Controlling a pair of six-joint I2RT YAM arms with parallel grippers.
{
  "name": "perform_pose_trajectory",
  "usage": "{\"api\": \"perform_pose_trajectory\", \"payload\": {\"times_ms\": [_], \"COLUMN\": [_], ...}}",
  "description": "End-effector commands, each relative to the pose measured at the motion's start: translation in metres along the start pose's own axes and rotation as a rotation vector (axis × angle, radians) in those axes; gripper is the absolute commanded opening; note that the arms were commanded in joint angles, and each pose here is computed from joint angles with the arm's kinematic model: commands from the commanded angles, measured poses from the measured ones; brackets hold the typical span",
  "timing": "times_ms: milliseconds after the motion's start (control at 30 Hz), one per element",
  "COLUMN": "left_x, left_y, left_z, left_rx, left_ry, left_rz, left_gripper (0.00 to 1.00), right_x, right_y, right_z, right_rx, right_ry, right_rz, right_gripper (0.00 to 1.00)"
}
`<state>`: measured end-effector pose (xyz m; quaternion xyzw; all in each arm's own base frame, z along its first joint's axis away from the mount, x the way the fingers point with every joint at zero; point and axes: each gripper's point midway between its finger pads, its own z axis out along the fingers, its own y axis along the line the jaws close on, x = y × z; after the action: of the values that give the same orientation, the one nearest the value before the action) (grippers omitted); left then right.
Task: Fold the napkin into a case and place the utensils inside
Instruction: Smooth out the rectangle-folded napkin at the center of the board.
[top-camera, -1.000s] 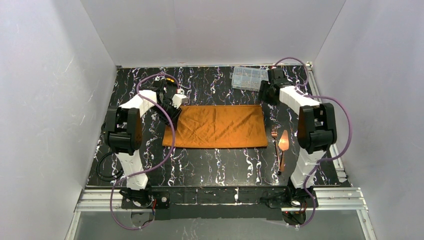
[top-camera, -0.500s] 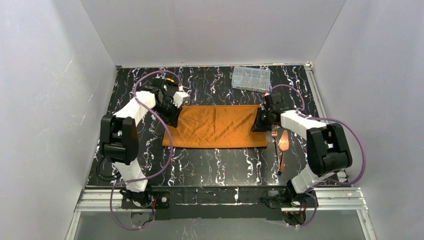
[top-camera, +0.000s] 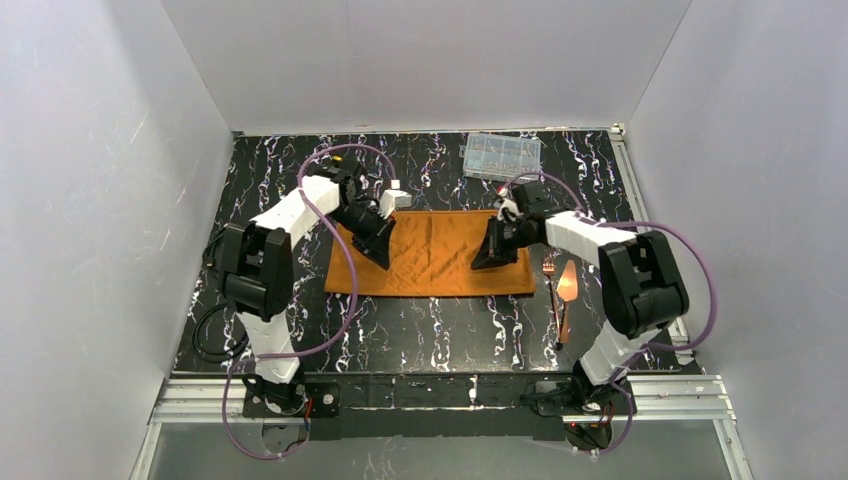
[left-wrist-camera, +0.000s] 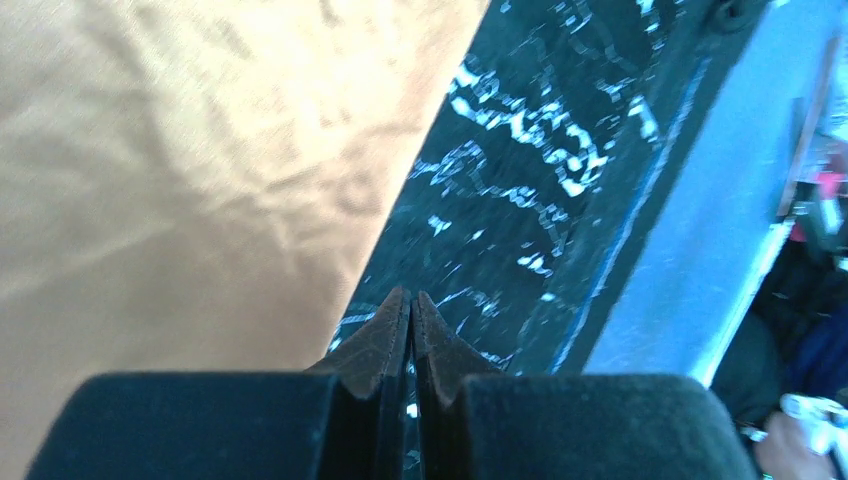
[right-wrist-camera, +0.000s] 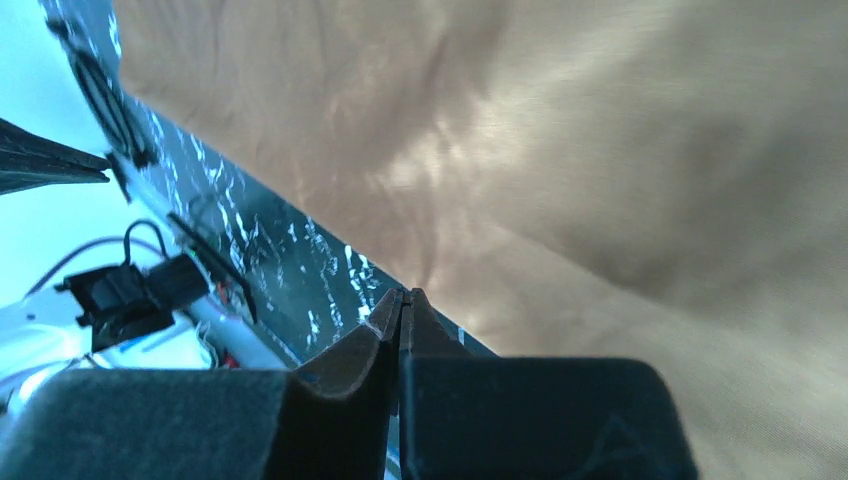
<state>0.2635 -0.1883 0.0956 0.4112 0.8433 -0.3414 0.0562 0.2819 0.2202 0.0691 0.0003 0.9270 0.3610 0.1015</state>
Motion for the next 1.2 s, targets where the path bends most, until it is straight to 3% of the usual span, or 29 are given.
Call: {"api": "perform_pose_trajectory", "payload": {"times_ms": [0,300,633,1167], "left_x": [-0.015,-0.026,-0.006,0.018], "left_y": [-0.049,-0.067,-0.044,-0.017], "left_z": [0.027,0.073,0.109,0.102], "left_rx": [0.247,0.361,0.157,0.117], "left_ry": [0.024,0.073,0.158,0.213], "left_rz": [-0.148,-0.193,-0.120,-0.229], "left_gripper": [0.02,0.00,0.00,0.00], "right_x": [0.039,0.060,0.078,0.082], "right_y": [0.030,0.030,0.010,-0.008], "right_z": [0.021,0.038,0.052,0.054], "right_rx": [-0.084,-0.087,-0.025,0.009], "right_ry": [0.223,0.352,0.435,0.438], "right_rz": [-0.035,-0.022,-0.027,0.012], "right_gripper": [0.09,0.03,0.01,0.01]}}
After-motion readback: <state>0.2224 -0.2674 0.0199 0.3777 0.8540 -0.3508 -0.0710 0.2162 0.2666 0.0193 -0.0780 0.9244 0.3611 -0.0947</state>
